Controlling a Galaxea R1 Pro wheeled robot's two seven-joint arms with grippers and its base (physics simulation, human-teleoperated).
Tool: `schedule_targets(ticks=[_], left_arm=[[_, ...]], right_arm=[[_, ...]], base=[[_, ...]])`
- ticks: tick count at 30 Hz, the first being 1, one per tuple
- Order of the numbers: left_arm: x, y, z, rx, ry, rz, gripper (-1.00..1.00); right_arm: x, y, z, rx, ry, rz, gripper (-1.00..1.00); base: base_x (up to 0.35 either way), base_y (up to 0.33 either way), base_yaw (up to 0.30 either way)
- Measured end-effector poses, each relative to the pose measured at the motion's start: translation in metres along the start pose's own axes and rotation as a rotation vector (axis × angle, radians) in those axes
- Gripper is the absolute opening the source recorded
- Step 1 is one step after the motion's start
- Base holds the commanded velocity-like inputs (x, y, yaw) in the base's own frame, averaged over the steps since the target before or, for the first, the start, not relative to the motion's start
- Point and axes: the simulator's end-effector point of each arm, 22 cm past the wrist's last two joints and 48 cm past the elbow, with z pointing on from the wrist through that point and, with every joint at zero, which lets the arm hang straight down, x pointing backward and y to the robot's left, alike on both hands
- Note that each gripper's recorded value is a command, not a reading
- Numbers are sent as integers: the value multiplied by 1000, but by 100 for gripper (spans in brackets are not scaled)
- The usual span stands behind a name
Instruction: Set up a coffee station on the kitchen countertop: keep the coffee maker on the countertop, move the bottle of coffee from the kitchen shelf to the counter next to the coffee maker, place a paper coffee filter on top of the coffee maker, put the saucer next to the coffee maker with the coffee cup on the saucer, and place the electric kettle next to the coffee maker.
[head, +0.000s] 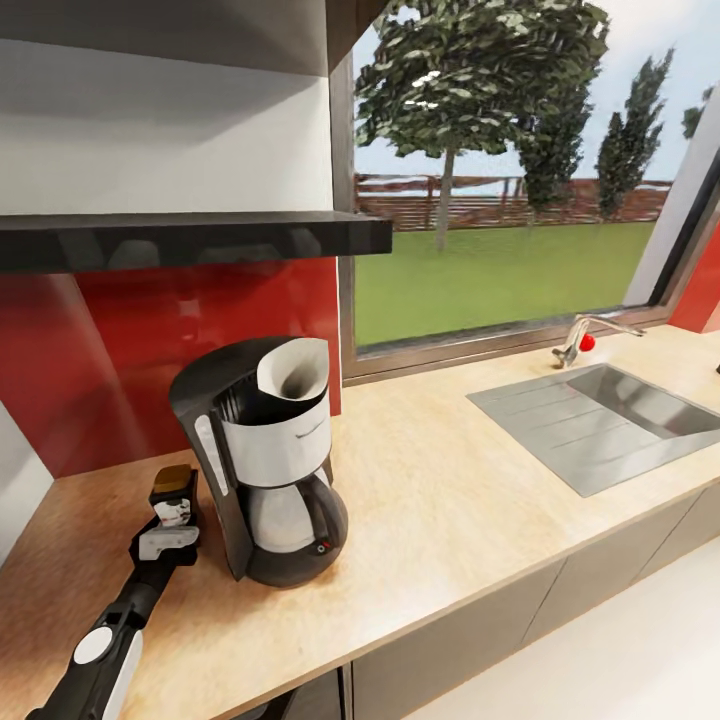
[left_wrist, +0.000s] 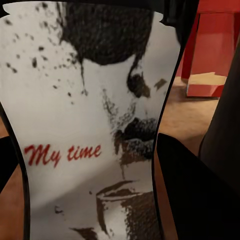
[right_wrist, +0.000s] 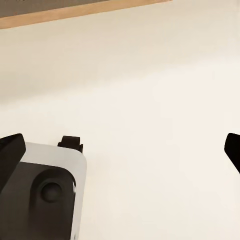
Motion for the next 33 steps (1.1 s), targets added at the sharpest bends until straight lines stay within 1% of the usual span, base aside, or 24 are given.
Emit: schedule_targets(ticks=[7,8,9,12,33], left_arm=[[0,0,0,-2,0,-2,-100],[0,0,1,-2,0,-3,100],[14,-3,-2,5,31,-3,100],[20,-2,-3,6,44,0,100],[21,-1,-3,5,45,0,100]], right_arm=[[0,0,0,0,0,-1,100],[0,0,0,0,0,-1,100],[0,0,0,0,1,-1,100],[0,0,0,0,1,-1,100],[0,0,0,0,1,-1,100]], base=[[0,0,0],[0,0,0],[0,0,0],[0,0,0],[0,0,0]])
